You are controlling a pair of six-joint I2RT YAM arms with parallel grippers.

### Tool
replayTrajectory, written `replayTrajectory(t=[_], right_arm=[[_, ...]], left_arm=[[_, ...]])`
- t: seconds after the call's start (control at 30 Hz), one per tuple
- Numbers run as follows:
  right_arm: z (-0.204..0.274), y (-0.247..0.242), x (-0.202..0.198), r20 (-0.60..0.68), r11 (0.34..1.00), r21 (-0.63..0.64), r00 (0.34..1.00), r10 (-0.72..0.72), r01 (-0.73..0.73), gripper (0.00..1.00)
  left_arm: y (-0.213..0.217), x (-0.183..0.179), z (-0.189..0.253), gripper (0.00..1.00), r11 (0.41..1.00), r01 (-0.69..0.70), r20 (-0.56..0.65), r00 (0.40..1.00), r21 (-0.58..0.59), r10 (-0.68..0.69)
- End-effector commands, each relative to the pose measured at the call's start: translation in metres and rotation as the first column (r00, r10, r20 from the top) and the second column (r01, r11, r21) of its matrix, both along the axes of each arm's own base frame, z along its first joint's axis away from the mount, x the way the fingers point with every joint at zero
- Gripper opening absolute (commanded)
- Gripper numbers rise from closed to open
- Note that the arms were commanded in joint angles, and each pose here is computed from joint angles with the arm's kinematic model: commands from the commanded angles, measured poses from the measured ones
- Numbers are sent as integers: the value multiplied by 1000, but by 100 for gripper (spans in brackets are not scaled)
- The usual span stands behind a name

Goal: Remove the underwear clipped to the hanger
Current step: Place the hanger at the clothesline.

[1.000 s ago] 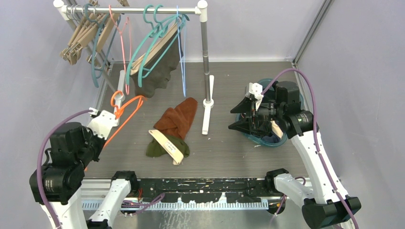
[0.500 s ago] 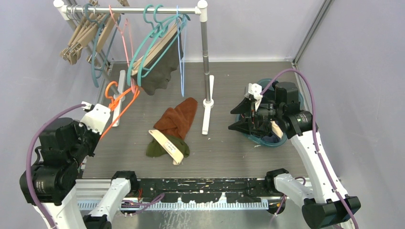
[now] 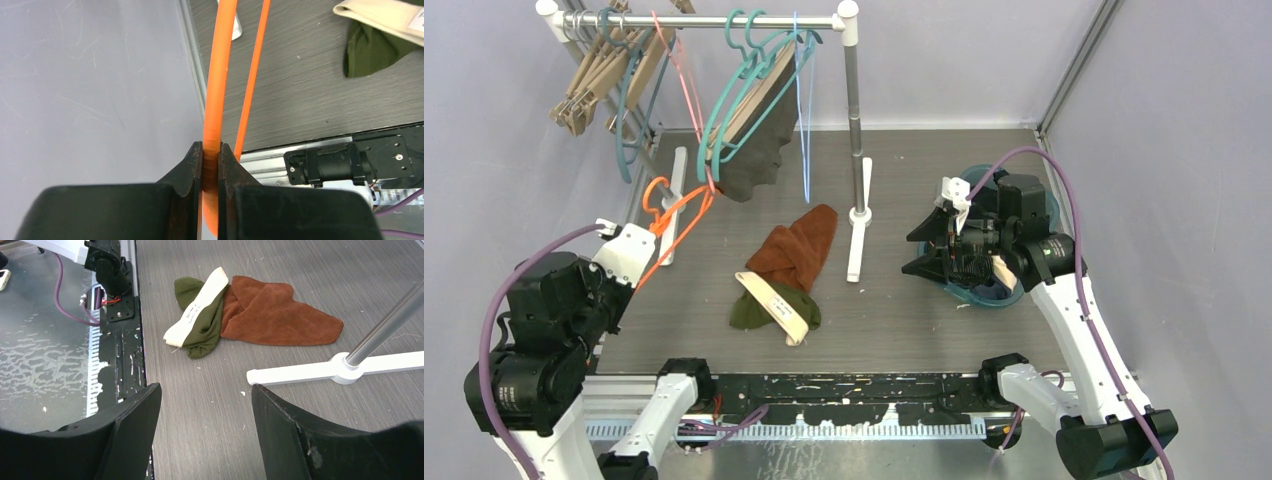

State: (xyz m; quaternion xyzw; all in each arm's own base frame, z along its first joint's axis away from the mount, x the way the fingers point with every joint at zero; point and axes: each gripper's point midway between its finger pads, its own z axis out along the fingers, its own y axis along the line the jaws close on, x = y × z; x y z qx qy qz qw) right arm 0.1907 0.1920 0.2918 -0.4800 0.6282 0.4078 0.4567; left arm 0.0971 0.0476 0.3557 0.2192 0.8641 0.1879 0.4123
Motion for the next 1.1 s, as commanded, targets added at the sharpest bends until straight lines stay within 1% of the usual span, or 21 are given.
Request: replayTrajectory(t=[0.0,0.1,0.2,0.43,0.53,0.7,0.93,1.07], right_arm=[[12,1,3,68,1000,17,998,3,-4,72],[13,1,3,67,1000,19,998,3,-4,72],[14,1,3,68,1000,20,998,2,-3,73],[12,0,1,79,1000,16,997,-3,2,73],[12,-1,0,85,1000,16,996,-2,0,73],[9,-2,0,91,1000,12,996,-6,5,73],[9,-2,-1,96,1000,12,995,-6,5,73],[9,-1,-1,97,1000,12,995,-6,5,73]], left_arm=[[20,-3,7,0,993,-102,44,994,66,100],[29,3,10,0,984,-155,63,987,91,149],[32,14,18,0,980,-178,99,981,86,169],[18,50,62,0,989,-143,260,955,-29,146],[21,66,80,0,984,-173,307,935,-44,178],[31,89,104,0,974,-223,349,911,-30,219],[14,122,120,0,988,-134,369,917,-79,154],[17,138,134,0,986,-146,400,901,-83,167]])
